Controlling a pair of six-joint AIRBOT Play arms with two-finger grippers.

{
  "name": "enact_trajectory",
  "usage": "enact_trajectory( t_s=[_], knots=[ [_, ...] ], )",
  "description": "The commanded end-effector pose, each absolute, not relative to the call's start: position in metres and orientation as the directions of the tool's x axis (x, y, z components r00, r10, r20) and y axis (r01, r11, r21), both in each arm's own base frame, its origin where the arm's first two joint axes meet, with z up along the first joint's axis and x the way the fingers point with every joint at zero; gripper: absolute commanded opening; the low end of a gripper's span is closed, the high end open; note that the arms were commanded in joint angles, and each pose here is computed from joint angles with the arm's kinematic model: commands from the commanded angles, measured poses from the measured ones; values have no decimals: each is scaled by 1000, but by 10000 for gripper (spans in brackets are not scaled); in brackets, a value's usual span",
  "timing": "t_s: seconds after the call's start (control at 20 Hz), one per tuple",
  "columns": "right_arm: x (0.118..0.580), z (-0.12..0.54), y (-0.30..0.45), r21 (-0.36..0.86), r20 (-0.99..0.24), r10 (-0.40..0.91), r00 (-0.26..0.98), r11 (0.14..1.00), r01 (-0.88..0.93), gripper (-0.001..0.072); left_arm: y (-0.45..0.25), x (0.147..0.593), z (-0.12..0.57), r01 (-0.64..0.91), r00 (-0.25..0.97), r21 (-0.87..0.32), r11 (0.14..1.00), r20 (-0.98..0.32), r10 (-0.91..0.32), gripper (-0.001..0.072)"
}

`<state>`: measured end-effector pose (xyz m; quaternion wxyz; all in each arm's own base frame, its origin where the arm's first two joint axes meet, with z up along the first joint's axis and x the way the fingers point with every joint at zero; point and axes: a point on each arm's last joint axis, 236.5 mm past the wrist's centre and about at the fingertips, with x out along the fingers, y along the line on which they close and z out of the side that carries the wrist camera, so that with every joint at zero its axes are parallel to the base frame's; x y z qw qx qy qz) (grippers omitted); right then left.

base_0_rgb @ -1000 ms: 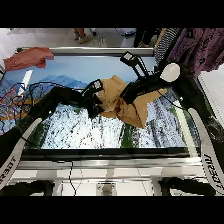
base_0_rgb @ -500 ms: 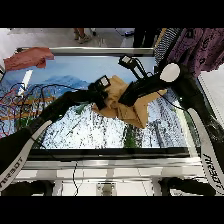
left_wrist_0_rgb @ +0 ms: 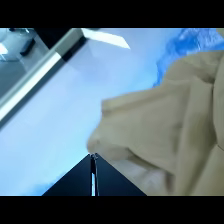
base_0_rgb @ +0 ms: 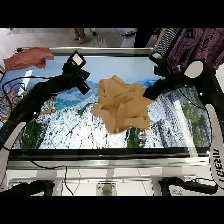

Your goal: Fold the clothes and pants, and hang the long-sleeved shirts on hangers.

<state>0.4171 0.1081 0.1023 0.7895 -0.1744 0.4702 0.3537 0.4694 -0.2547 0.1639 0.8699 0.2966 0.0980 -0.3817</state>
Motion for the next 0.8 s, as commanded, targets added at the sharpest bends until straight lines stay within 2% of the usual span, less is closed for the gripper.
enact_trajectory(
  t_s=[0.0,0.05,0.15,0.2,0.25,0.3,0.4,0.45,0.5,0.55,0.6,0.65,0.75],
  knots=[
    [389,62,83,172,-901,398,174,695,-698,468,-269,411,116,905,426,291,311,-591,-685,25],
    [383,49,79,194,-905,397,152,704,-683,468,-272,384,98,954,301,208,218,-653,-695,59],
    [369,33,77,234,-912,400,93,692,-683,468,-262,342,65,995,102,72,72,-757,-645,386],
    [357,26,81,257,-911,410,47,651,-714,430,-251,329,49,999,36,21,32,-805,-592,425],
    [350,21,86,267,-907,420,17,607,-748,374,-240,323,33,1000,-5,-17,17,-846,-534,425],
    [343,15,93,274,-904,428,-9,561,-781,351,-229,320,18,999,-30,-45,20,-880,-474,428],
    [331,-1,108,262,-907,418,-52,465,-845,351,-221,318,-5,998,-57,-67,9,-911,-410,434],
    [331,-11,114,236,-916,399,-43,449,-862,352,-227,320,-13,998,-57,-66,7,-908,-414,442],
    [335,-21,116,189,-932,362,-18,441,-878,363,-237,321,-19,998,-61,-69,2,-902,-427,528],
    [341,-28,118,137,-943,331,16,433,-891,435,-247,318,-24,997,-73,-69,-24,-899,-433,538],
    [348,-31,122,97,-945,322,53,430,-898,552,-256,311,-29,995,-100,-77,-71,-895,-435,539],
    [354,-31,129,70,-941,330,80,421,-904,591,-264,305,-34,991,-122,-86,-101,-892,-435,550],
    [352,-33,138,49,-936,343,80,352,-935,590,-276,296,-42,985,-154,-107,-133,-887,-434,573]
  ],
)
